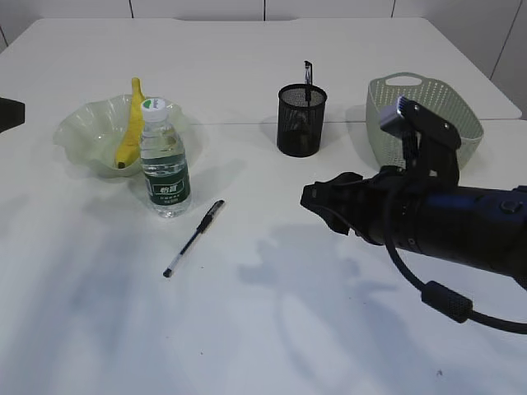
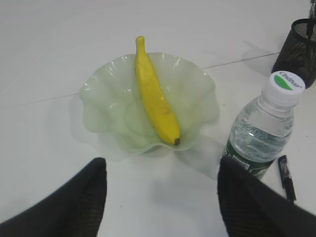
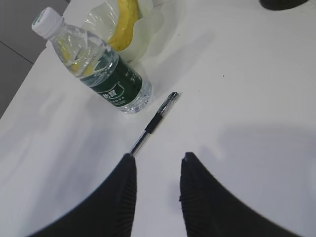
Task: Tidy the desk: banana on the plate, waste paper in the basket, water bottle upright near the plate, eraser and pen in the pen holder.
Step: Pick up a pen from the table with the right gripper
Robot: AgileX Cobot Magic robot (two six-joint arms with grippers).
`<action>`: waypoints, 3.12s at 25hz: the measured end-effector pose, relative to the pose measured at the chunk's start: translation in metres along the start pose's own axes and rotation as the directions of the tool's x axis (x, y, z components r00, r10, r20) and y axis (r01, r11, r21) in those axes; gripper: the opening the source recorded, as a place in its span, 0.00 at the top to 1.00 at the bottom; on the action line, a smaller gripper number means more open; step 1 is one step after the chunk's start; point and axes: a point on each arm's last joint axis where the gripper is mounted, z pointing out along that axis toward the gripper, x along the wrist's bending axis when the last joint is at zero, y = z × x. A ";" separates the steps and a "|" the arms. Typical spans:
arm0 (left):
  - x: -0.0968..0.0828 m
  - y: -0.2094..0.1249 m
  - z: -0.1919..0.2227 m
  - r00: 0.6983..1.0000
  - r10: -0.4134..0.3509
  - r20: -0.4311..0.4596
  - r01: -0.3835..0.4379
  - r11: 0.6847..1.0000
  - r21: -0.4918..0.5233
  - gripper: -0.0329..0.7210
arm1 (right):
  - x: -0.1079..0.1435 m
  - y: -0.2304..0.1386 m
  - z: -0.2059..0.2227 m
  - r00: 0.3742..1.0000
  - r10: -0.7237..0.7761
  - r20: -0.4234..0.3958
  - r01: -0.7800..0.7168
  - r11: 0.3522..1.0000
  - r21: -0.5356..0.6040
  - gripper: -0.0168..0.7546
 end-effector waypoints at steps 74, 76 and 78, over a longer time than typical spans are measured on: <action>0.000 0.000 0.000 1.000 0.009 0.005 -0.009 1.000 0.000 0.30 | 0.010 0.013 0.122 0.927 0.375 0.017 -0.375 0.926 0.042 0.68; 0.000 0.000 0.000 1.000 0.009 0.004 -0.009 1.000 0.001 0.30 | 0.007 0.011 0.122 0.926 0.373 0.052 -0.375 0.925 0.052 0.68; 0.000 0.000 0.000 1.000 0.009 0.004 -0.009 1.000 0.001 0.30 | 0.004 0.009 0.121 0.925 0.370 0.090 -0.376 0.925 0.064 0.68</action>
